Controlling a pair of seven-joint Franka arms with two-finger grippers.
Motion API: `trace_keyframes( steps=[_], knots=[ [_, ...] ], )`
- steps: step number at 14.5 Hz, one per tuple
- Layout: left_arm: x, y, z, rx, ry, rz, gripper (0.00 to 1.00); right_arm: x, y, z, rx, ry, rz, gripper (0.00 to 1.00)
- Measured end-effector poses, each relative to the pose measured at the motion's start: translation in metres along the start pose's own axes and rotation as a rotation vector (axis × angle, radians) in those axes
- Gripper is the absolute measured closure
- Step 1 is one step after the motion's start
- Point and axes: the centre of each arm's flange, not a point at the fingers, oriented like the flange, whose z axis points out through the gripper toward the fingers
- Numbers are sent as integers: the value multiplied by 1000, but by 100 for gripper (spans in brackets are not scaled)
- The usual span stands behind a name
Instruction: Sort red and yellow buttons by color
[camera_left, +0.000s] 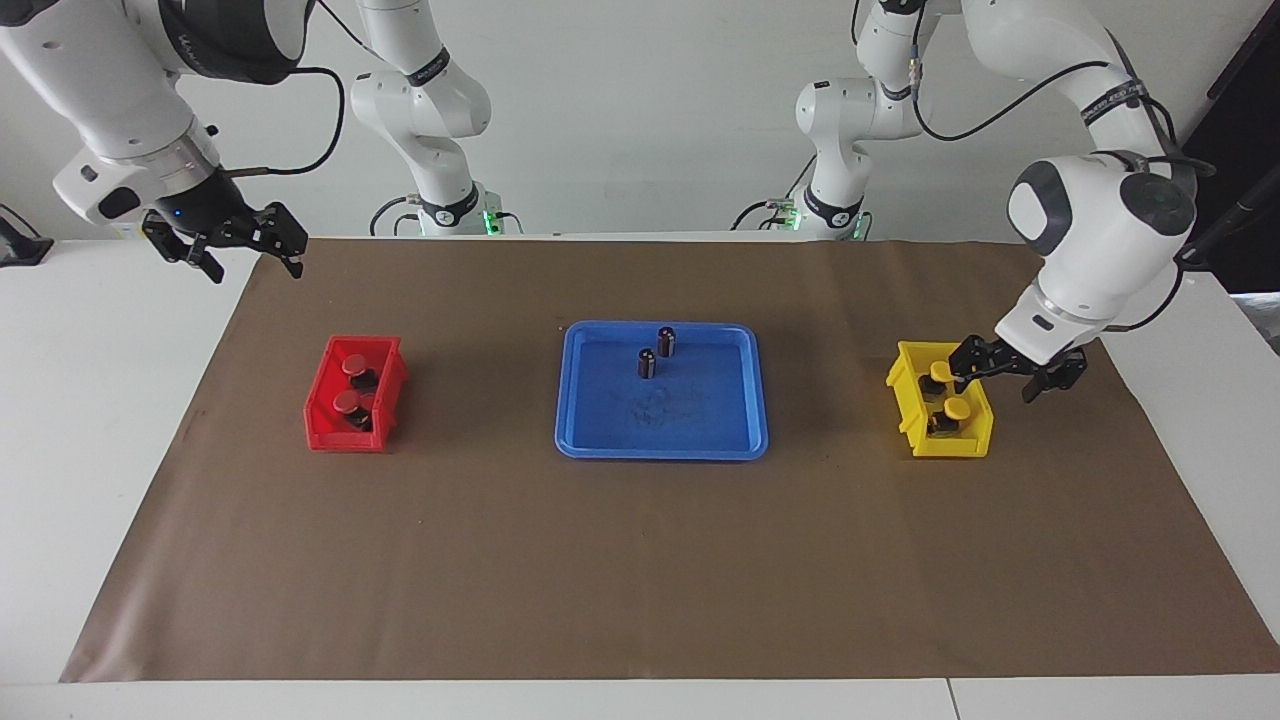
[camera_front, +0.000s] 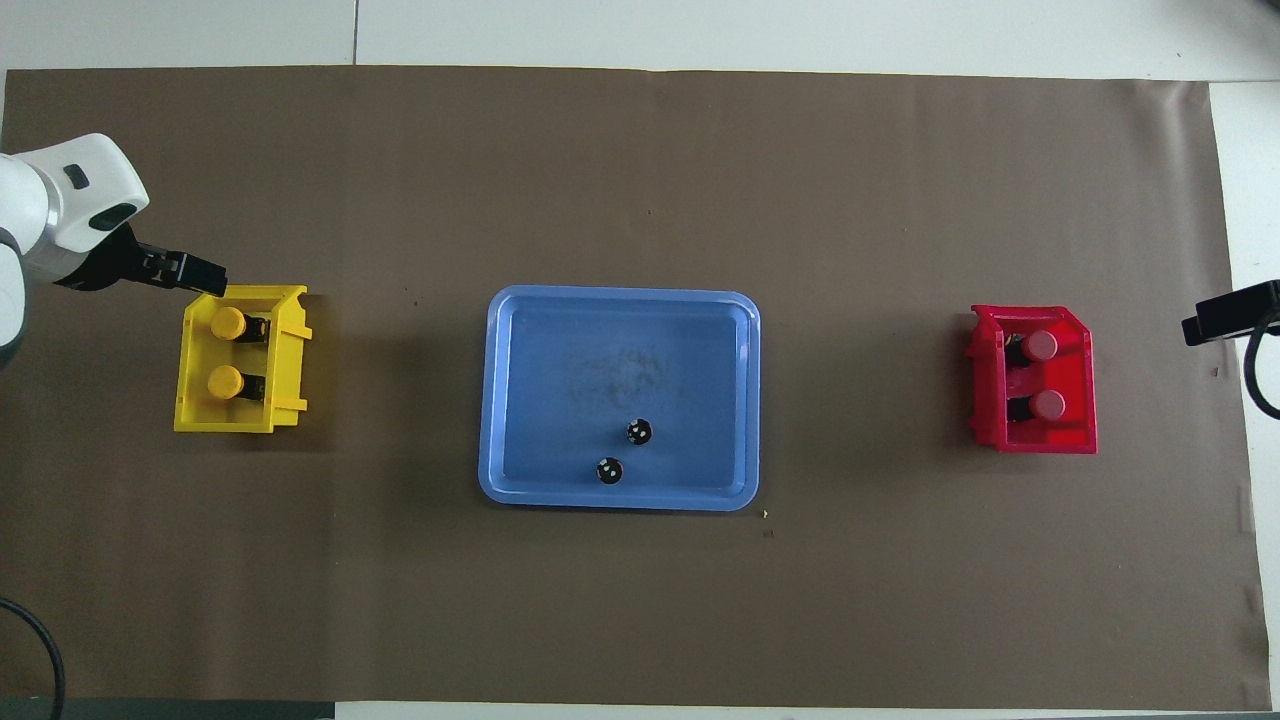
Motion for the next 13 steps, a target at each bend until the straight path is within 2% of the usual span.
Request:
trace_keyframes(
  steps=[2, 4, 7, 13],
  knots=[
    [0, 4, -35, -12, 24, -100, 0, 0, 0, 0, 0, 0, 0, 0],
    [-2, 7, -58, -14, 25, -128, 0, 0, 0, 0, 0, 1, 0, 0],
    [-4, 16, -75, -4, 6, -49, 0, 0, -1, -1, 0, 1, -1, 0],
    [1, 55, -93, -5, 18, 46, 0, 0, -1, -2, -1, 4, -2, 0]
  ],
)
